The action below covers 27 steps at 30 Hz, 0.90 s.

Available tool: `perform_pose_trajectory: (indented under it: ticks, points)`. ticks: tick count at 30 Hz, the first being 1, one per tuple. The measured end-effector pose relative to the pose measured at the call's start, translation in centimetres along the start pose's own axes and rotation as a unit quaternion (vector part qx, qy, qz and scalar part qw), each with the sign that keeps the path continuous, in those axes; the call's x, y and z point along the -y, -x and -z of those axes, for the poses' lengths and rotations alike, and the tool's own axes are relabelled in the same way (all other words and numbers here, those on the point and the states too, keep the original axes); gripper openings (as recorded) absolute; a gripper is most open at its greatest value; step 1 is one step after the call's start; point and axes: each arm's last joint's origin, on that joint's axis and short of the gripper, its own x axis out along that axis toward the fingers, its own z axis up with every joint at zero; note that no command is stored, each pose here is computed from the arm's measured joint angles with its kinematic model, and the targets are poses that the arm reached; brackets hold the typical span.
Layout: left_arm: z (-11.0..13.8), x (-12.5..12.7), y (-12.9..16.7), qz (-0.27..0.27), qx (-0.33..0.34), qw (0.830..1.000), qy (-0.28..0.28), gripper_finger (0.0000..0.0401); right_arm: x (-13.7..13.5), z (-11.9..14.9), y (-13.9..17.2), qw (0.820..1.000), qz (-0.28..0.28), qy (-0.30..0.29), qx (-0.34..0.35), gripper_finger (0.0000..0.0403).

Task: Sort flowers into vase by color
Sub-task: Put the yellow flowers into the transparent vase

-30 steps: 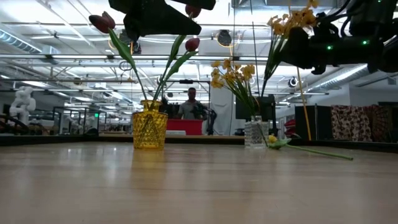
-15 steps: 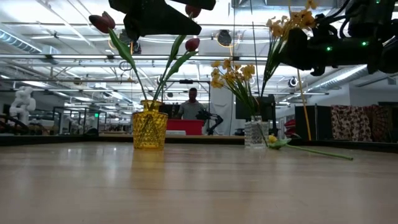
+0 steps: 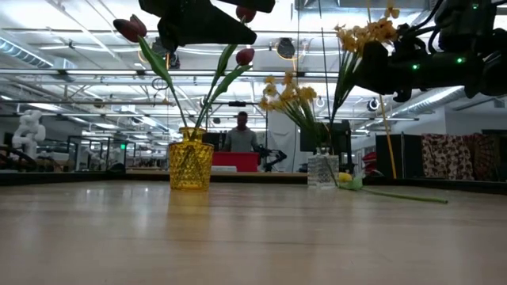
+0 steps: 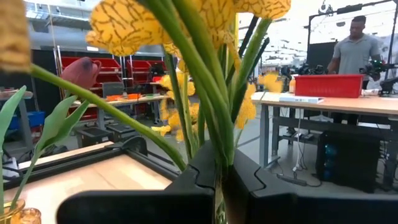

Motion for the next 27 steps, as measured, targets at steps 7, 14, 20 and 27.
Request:
perform_pose_trajectory:
  ticks: [7, 14, 20, 27]
  points:
    - [-0.02, 0.01, 0.0, 0.0, 0.0, 1.0, 0.0, 0.0276, 0.02, -0.31, 0.01, 1.0, 0.0, -0.009, 0.014, 0.0]
    - [-0.06, -0.15, -0.13, -0.003, 0.0, 1.0, 0.002, 0.0276, 0.02, -0.22, 0.01, 1.0, 0.0, -0.015, 0.01, 0.0]
    - [-0.13, -0.35, -0.3, -0.006, 0.0, 1.0, 0.006, 0.0276, 0.2, -0.17, -0.08, 1.0, 0.007, -0.022, 0.008, 0.0]
    - [-0.12, -0.33, -0.29, -0.006, 0.0, 1.0, 0.005, 0.0276, 0.17, 0.01, -0.08, 0.999, 0.003, -0.037, 0.0, 0.0]
